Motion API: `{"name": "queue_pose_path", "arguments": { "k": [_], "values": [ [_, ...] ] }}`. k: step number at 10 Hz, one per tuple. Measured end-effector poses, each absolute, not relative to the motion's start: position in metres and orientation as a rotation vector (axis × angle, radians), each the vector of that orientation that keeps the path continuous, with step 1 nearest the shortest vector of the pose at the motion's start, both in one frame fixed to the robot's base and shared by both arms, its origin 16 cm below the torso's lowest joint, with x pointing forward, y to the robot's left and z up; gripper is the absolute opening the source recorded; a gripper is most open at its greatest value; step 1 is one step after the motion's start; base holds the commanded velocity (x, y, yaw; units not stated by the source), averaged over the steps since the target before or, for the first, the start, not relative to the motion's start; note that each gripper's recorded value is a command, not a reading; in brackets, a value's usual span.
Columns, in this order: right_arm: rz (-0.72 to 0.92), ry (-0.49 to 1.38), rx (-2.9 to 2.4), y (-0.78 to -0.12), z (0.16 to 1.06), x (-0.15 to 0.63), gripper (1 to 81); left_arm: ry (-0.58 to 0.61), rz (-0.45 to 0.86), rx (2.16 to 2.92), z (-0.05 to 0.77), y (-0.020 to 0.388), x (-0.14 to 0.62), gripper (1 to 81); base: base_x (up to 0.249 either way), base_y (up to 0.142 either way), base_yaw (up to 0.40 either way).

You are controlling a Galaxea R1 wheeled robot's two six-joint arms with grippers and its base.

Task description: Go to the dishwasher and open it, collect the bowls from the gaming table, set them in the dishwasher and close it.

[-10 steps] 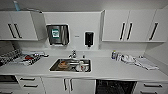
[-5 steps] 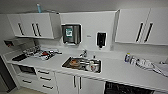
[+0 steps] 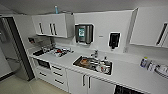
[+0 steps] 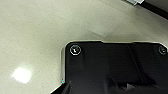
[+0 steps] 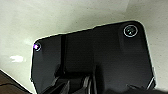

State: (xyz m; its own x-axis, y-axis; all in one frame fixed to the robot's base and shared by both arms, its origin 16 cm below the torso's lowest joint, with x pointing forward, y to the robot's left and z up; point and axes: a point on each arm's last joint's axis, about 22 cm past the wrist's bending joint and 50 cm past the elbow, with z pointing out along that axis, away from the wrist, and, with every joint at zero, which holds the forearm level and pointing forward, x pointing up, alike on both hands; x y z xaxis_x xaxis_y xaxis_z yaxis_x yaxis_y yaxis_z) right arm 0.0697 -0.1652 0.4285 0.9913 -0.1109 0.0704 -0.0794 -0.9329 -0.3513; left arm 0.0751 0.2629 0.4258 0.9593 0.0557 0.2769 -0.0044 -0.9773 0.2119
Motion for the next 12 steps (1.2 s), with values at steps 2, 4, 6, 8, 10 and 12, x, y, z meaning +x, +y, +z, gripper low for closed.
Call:
{"name": "queue_pose_path", "arguments": {
  "k": [2,4,6,8,10,12],
  "values": [
    [-0.131,0.138,-2.783,-0.1662,0.4283,0.0707,81.1,0.039,0.416,2.900,0.4256,0.2630,0.0735,81.1,0.000,0.000,0.347],
    [-0.132,0.139,-2.781,-0.1640,0.4285,0.0709,81.1,0.038,0.423,2.900,0.4259,0.2636,0.0761,81.1,0.000,0.000,0.347],
    [-0.132,0.139,-2.779,-0.1621,0.4287,0.0712,81.1,0.038,0.420,2.900,0.4258,0.2633,0.0752,81.1,0.000,0.000,0.347],
    [-0.130,0.145,-2.786,-0.1654,0.4278,0.0696,81.1,0.038,0.418,2.901,0.4256,0.2636,0.0742,81.1,0.000,0.000,0.346],
    [-0.133,0.147,-2.789,-0.1659,0.4273,0.0676,81.1,0.038,0.419,2.901,0.4257,0.2636,0.0751,81.1,0.000,0.000,0.346],
    [-0.137,0.148,-2.790,-0.1663,0.4272,0.0684,81.1,0.036,0.406,2.903,0.4251,0.2636,0.0732,81.1,0.000,0.000,0.346]
  ]
}}
